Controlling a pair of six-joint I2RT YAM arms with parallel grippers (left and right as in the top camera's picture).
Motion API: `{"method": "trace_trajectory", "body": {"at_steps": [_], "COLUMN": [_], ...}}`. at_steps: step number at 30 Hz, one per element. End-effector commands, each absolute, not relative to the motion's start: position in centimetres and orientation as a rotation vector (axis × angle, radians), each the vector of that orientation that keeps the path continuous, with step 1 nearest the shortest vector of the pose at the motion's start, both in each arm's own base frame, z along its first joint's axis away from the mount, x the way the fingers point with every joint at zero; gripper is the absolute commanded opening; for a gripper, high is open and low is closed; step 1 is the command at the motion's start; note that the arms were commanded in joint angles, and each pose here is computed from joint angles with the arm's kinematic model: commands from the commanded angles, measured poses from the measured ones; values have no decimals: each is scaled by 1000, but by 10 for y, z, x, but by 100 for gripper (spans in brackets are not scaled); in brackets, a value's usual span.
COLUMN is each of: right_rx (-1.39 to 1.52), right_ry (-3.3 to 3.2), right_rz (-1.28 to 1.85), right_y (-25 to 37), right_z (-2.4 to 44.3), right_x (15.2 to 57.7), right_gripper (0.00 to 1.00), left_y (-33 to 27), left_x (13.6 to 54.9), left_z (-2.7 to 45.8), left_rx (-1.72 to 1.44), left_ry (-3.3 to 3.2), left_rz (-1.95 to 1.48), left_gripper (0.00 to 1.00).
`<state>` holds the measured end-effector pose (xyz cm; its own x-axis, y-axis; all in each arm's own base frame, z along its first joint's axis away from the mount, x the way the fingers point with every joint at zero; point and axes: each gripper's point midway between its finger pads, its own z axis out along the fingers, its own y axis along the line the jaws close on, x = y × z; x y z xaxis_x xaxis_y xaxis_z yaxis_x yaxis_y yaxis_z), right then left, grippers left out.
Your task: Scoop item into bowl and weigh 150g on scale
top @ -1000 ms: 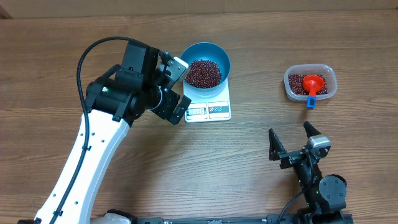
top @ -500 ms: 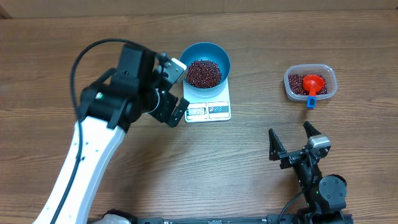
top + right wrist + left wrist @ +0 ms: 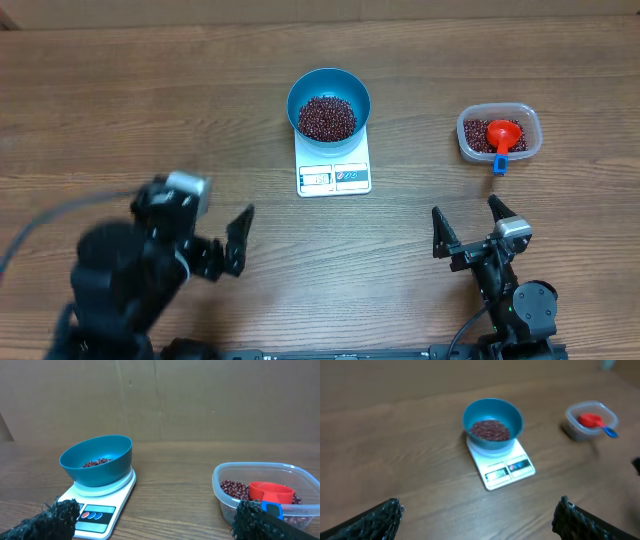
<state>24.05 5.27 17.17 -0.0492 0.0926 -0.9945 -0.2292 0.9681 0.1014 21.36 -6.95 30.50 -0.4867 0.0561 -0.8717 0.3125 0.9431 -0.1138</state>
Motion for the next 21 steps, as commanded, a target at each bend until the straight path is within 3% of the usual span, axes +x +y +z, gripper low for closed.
{"method": "trace_trajectory", "body": {"at_steps": [1, 11, 21], "right_rx": [-93, -93, -93], "right_ry": [1596, 1596, 1596], "right_rz": [259, 259, 259], "right_y": [51, 51, 51], "right_z": [170, 170, 170], "right_x": [241, 241, 241], "right_gripper": [100, 100, 100], "left_y": [-51, -34, -35], "left_x": [206, 216, 242], "left_z": [264, 166, 161], "left_rx": [19, -287, -302], "left_ry": [2087, 1922, 1650], "left_rz": [-354, -450, -546], "left_gripper": [100, 100, 100]}}
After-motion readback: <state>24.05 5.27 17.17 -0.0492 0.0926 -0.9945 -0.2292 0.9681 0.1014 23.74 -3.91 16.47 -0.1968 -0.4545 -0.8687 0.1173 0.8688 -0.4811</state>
